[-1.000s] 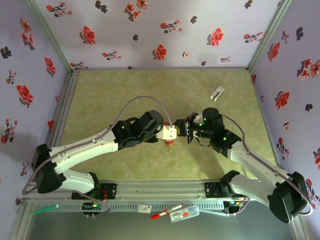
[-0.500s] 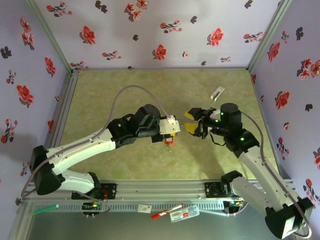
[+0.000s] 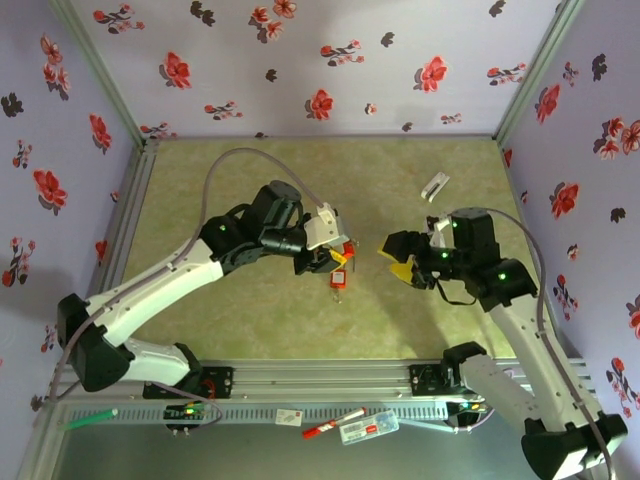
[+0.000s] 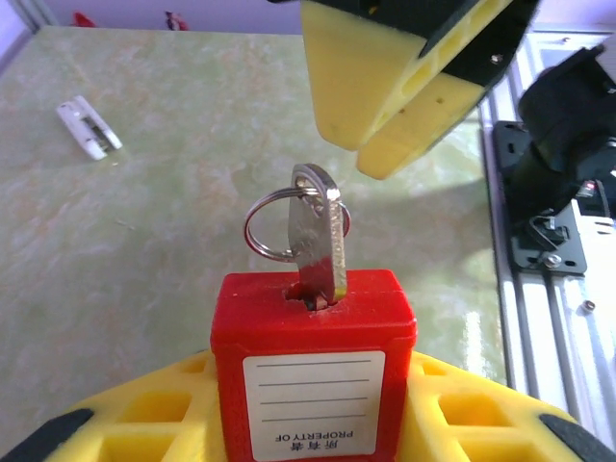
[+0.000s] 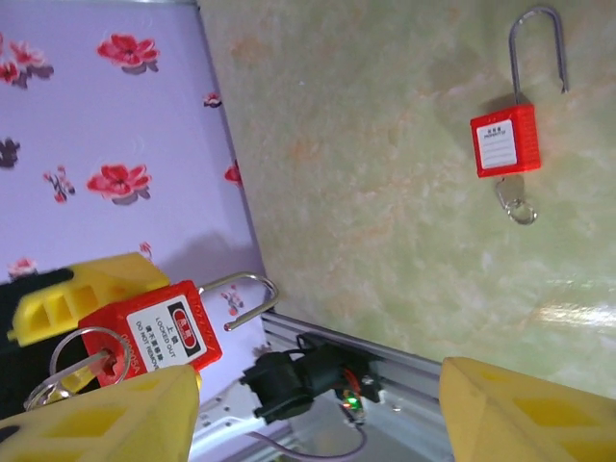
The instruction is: Unlock with the key
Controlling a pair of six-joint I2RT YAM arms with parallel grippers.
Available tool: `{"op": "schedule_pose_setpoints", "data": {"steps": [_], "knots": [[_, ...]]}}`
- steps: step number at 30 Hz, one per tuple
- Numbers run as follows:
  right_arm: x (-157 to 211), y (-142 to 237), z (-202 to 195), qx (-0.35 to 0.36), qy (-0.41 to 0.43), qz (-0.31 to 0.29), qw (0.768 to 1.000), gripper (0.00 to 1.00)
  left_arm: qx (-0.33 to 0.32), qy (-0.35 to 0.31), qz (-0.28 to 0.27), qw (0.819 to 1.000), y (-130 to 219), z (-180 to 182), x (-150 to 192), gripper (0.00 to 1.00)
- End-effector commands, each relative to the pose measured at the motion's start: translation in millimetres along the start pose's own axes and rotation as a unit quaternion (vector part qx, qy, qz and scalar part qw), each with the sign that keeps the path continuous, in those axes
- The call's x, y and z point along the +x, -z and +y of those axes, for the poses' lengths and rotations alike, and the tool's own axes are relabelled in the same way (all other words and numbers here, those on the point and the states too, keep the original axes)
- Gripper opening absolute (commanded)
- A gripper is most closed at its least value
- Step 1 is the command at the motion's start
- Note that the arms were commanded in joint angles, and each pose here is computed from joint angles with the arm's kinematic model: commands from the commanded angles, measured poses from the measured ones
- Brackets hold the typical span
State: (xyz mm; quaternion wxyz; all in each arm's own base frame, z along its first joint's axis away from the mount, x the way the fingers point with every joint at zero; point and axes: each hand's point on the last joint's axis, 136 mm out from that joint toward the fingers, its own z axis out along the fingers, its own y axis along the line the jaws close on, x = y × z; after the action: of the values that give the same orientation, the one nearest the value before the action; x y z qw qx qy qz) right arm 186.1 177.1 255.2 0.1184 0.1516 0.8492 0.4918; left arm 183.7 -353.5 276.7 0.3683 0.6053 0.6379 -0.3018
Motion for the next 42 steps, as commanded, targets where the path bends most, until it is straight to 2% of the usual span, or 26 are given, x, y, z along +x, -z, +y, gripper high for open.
{"op": "schedule_pose_setpoints", "data": {"steps": [1, 3, 6, 11, 17, 18, 24, 36, 42], "knots": [[8, 7, 23, -0.059, 0.089, 0.0, 0.994, 0.67, 0.048, -0.014, -0.015, 0.999, 6, -14, -11, 0.0], [11, 8, 38, -0.095, 0.114, -0.004, 0.989, 0.66, 0.065, -0.015, -0.014, 0.998, 5, -18, -13, 0.0], [20, 6, 48, -0.104, 0.146, 0.004, 0.984, 0.65, 0.075, -0.01, -0.007, 0.997, 1, -18, -14, 0.0], [34, -10, 49, -0.084, 0.16, 0.037, 0.983, 0.64, 0.08, -0.013, -0.013, 0.997, -2, -17, -18, 0.0], [33, -11, 45, -0.079, 0.178, 0.019, 0.981, 0.58, 0.086, -0.004, -0.007, 0.996, -7, -14, -18, 0.0], [34, -10, 42, -0.079, 0.177, 0.018, 0.981, 0.56, 0.084, 0.002, -0.007, 0.996, -7, -12, -19, 0.0], [37, -22, 25, -0.106, 0.122, 0.01, 0.987, 0.24, 0.069, 0.064, -0.037, 0.995, -9, 13, -26, 0.0], [35, -64, 50, -0.183, 0.091, -0.022, 0.979, 0.2, 0.058, 0.095, -0.066, 0.992, -14, 25, -38, 0.0], [22, -74, 31, -0.151, 0.073, -0.058, 0.984, 0.15, 0.073, 0.097, -0.083, 0.989, -10, 18, -41, 0.0]]}}
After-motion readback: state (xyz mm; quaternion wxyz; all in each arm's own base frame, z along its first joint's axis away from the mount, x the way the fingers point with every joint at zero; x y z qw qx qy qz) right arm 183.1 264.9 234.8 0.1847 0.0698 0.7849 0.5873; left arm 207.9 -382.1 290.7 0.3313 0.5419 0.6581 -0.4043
